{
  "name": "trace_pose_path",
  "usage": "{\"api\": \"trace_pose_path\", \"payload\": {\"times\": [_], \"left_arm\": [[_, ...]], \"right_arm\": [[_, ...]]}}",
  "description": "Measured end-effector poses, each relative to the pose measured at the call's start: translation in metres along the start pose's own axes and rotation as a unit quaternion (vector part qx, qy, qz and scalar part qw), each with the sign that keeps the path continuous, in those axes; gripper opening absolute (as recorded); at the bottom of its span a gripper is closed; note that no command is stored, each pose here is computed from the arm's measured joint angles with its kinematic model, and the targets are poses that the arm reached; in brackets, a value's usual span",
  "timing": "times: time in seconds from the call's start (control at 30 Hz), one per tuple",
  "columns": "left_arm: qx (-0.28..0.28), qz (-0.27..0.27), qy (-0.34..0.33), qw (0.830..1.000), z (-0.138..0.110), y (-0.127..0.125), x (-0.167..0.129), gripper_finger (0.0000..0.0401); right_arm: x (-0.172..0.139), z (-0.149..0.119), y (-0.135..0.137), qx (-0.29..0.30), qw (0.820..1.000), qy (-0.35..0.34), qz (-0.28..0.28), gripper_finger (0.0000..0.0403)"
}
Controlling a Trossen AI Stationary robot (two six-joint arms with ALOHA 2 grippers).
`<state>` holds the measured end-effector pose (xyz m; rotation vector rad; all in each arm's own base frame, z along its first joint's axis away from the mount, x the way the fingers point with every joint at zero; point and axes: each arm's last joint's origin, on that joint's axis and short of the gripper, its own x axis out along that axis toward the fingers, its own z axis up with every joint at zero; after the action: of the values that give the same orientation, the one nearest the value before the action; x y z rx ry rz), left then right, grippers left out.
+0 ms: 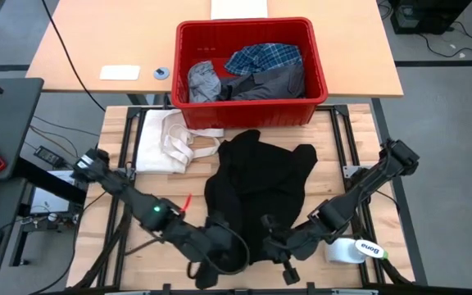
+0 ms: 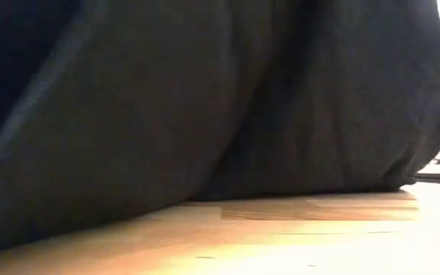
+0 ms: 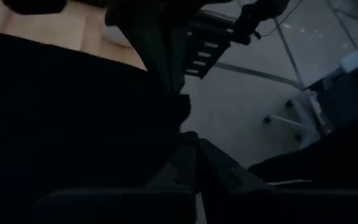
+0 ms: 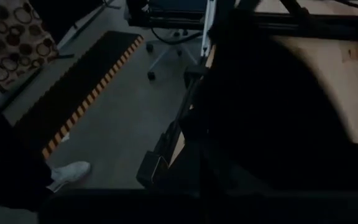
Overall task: Fold Laundry from Bin
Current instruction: Fold the black shirt
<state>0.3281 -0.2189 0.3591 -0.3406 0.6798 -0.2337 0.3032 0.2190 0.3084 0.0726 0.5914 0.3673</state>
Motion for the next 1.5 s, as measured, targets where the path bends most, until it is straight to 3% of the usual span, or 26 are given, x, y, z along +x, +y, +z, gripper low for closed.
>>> {"api": "trace_pose_path", "payload": {"times": [0.13, 0.27, 0.7, 1.03, 1.37, 1.5], "left_arm": [[-0.006, 0.002, 0.023, 1.0, -0.006, 0.004, 0.02, 0.0009], [-0.004, -0.015, 0.005, 1.0, -0.005, 0.001, 0.032, 0.0009], [-0.034, 0.007, 0.007, 0.999, -0.002, 0.012, 0.038, 0.0009], [-0.049, -0.018, -0.036, 0.998, 0.006, 0.007, 0.038, 0.0009], [-0.046, -0.028, -0.032, 0.998, 0.005, 0.004, 0.037, 0.0011], [-0.038, -0.045, -0.02, 0.998, 0.004, 0.003, 0.037, 0.0041]], "right_arm": [[0.0, 0.001, 0.0, -0.015, 1.0, -0.006, -0.007, 0.0006], [0.0, 0.001, 0.0, -0.023, 1.0, -0.007, 0.004, 0.0007], [-0.005, 0.003, 0.022, -0.033, 0.995, -0.016, 0.092, 0.0005], [-0.003, 0.004, 0.011, -0.025, 0.999, -0.031, -0.001, 0.0004], [-0.003, 0.005, 0.01, -0.027, 0.999, -0.033, -0.006, 0.0005], [-0.003, 0.005, 0.009, -0.028, 0.999, -0.032, -0.012, 0.0005]]}}
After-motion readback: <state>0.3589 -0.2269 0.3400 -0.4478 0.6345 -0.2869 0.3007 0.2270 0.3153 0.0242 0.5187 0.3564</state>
